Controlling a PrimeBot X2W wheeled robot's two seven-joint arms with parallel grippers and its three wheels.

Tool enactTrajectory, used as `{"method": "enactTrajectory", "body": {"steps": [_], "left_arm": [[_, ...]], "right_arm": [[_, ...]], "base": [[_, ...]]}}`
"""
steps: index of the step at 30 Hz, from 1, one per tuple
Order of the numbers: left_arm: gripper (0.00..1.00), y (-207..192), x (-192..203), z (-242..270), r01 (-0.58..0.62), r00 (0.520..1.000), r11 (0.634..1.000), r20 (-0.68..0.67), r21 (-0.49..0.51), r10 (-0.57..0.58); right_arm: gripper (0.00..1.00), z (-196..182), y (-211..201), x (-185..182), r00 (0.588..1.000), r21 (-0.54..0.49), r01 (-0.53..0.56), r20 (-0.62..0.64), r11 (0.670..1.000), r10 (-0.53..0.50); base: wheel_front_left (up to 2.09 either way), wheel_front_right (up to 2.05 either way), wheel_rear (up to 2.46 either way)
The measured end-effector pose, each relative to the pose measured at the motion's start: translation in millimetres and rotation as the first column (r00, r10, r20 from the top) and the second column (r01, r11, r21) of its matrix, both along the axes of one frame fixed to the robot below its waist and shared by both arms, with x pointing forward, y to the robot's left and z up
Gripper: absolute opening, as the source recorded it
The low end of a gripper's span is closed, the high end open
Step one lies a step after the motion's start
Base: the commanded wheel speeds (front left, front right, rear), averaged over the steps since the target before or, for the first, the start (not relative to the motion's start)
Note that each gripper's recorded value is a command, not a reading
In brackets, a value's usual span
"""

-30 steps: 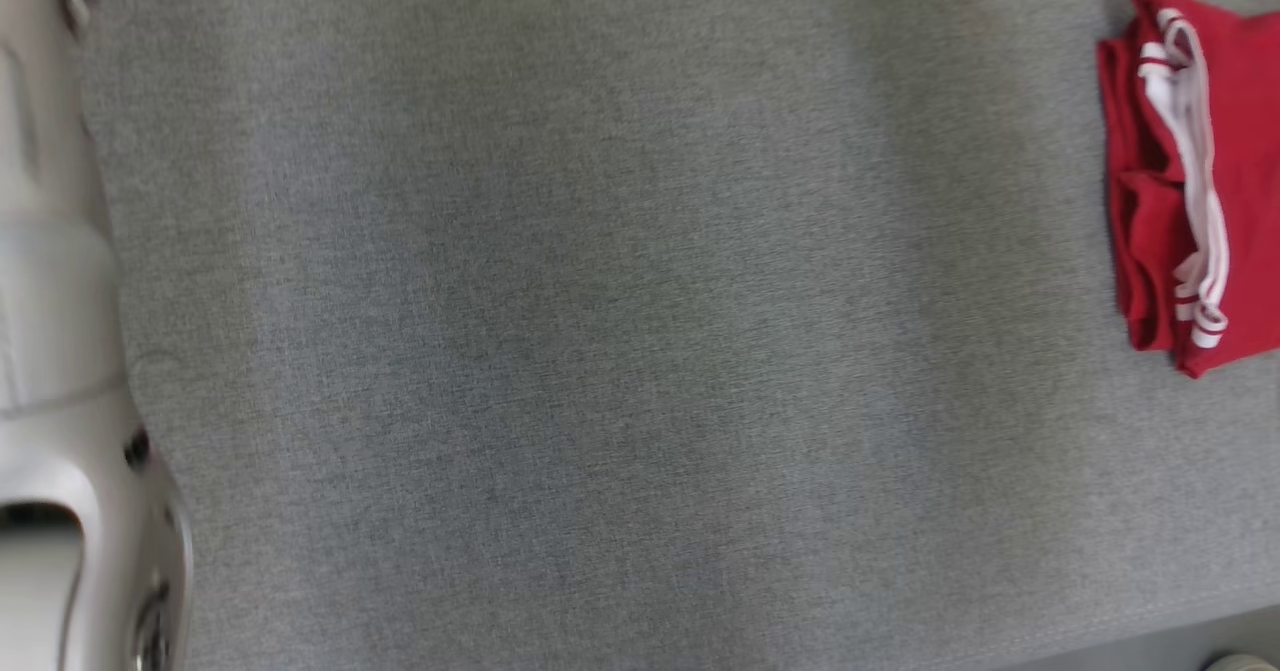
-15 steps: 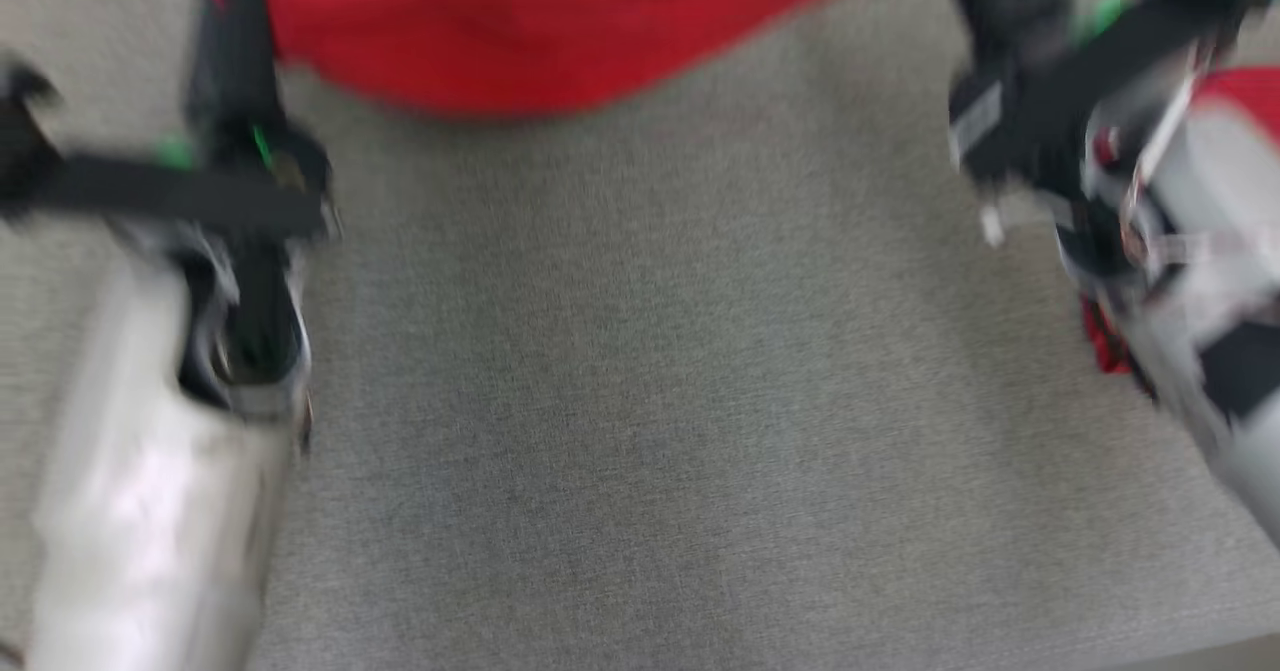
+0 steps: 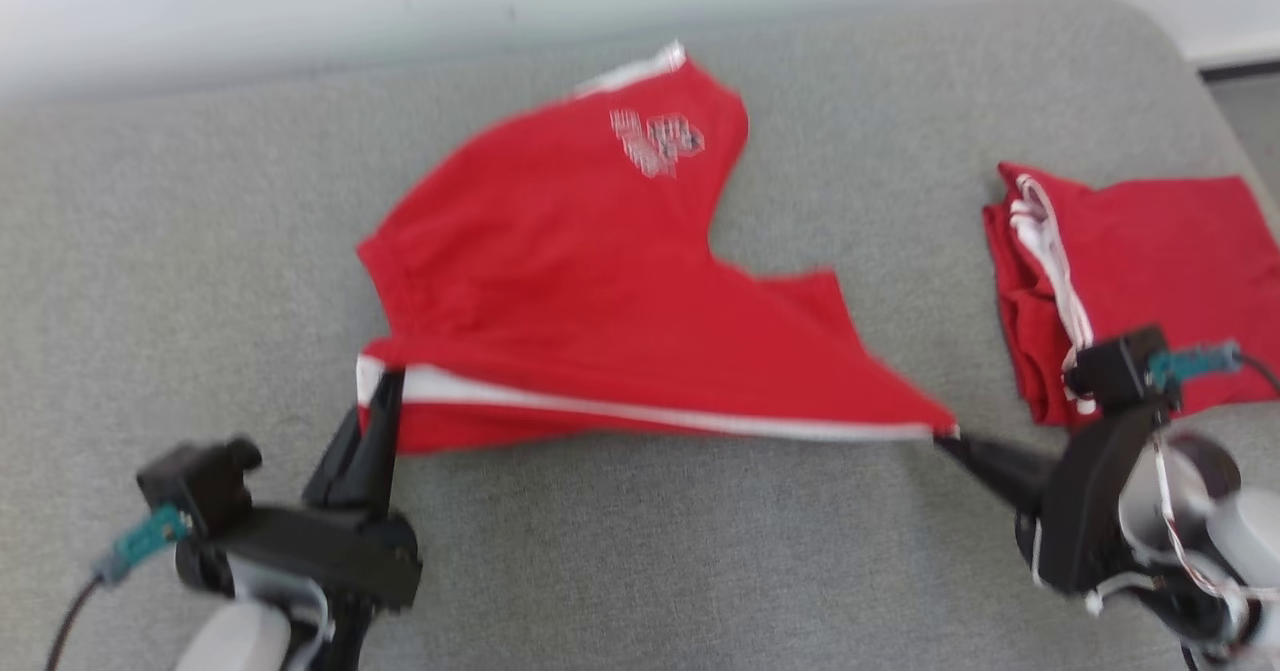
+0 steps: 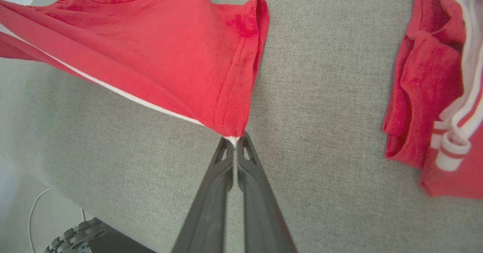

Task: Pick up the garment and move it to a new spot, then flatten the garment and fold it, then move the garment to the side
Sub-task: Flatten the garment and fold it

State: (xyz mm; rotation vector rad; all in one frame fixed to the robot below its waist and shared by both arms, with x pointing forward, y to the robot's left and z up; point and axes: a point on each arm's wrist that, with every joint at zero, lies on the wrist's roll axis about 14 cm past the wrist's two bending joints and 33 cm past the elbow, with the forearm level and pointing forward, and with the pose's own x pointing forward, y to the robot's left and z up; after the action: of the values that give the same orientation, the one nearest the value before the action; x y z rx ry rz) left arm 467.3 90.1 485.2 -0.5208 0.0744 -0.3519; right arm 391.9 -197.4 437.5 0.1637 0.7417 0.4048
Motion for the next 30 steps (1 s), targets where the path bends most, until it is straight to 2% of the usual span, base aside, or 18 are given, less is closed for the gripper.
{"method": "enactTrajectory", "body": {"steps": [5,10,19,23,27,30], "left_arm": [[0.0,5.4,-27.6,-4.6,-0.029,0.999,1.0,-0.027,0.0,0.029],[0.0,6.8,-54.8,-17.3,-0.042,0.996,0.999,-0.078,-0.001,0.042],[0.0,13.8,-105.2,-55.9,-0.015,0.969,0.999,-0.246,0.04,0.025],[0.0,15.6,-111.6,-50.9,-0.018,0.969,0.999,-0.248,0.029,0.024],[0.0,12.7,-106.1,-38.7,-0.02,0.976,1.0,-0.217,0.007,0.021],[0.0,7.5,-90.6,-19.6,-0.018,0.987,1.0,-0.159,-0.014,0.015]], "right_arm": [[0.0,-2.0,6.0,-43.7,0.996,0.038,-0.003,-0.092,0.999,0.006],[0.0,-5.0,4.8,-76.6,0.986,0.025,0.007,-0.168,1.0,-0.002],[0.0,-18.6,10.4,-133.9,0.933,0.002,0.059,-0.356,0.998,-0.054],[0.0,7.8,15.4,-117.6,0.965,-0.008,0.057,-0.256,0.998,-0.057],[0.0,35.7,21.3,-80.9,0.994,-0.02,0.027,-0.108,0.999,-0.029],[0.0,51.8,20.1,-48.5,1.0,-0.044,0.016,-0.001,0.999,-0.016]], "base": [[0.0,0.0,0.0],[0.0,0.0,0.0],[0.0,0.0,0.0],[0.0,0.0,0.0],[0.0,0.0,0.0],[0.0,0.0,0.0]]}}
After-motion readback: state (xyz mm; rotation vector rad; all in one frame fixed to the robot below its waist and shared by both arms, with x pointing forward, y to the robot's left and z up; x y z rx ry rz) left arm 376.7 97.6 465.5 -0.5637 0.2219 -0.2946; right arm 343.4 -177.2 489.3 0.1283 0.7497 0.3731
